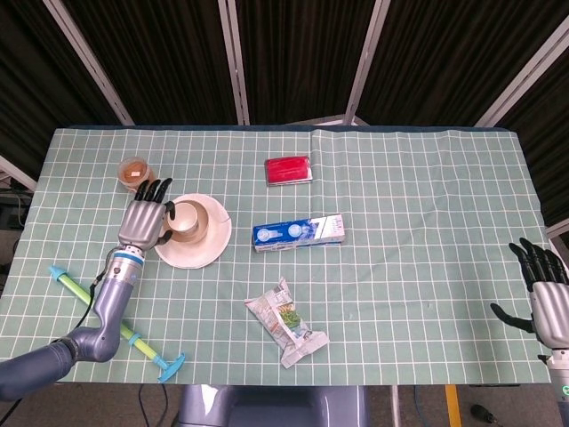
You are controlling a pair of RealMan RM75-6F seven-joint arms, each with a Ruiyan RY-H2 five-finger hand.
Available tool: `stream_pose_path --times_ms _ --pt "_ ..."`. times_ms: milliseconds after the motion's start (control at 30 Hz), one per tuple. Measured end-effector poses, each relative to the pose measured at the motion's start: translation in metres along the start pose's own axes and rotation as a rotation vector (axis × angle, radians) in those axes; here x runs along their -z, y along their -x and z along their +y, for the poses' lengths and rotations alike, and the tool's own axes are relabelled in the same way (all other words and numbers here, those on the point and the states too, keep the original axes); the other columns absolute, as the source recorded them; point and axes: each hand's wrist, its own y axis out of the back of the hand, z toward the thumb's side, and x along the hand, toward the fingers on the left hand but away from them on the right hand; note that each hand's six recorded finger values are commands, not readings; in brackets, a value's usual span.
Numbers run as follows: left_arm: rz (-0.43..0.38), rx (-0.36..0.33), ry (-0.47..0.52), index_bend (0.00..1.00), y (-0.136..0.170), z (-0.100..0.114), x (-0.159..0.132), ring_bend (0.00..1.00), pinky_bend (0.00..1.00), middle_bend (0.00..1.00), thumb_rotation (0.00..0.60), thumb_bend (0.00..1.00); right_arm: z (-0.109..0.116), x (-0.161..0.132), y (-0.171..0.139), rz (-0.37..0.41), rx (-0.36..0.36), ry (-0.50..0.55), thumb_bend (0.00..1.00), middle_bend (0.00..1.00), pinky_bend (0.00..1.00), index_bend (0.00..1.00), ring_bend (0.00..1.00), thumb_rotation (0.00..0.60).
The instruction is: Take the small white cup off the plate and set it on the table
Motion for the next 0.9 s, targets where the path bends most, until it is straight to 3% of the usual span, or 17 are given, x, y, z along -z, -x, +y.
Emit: stream_pose_path --times_ms 500,700,900 --pt "-0.01 0.023 -0.002 0.61 -0.005 -0.014 -0.011 0.0 0.0 0.0 0.6 0.51 0.001 0.002 0.001 -0.002 0.004 0.011 0.09 0.0 0.0 0.06 0.0 0.6" --pt "-0.023 -0.011 0.017 0.61 0.004 -0.003 -0.007 0.0 0.0 0.0 0.6 0.51 0.003 0.001 0.0 0.003 0.011 0.011 0.09 0.0 0.0 0.06 0.0 0.6" --pt "-0.066 -0.072 0.03 0.6 0.032 0.019 0.0 0.0 0.0 0.0 0.6 0.51 0.004 0.0 -0.002 0.007 0.015 0.006 0.09 0.0 0.0 0.06 0.0 0.6"
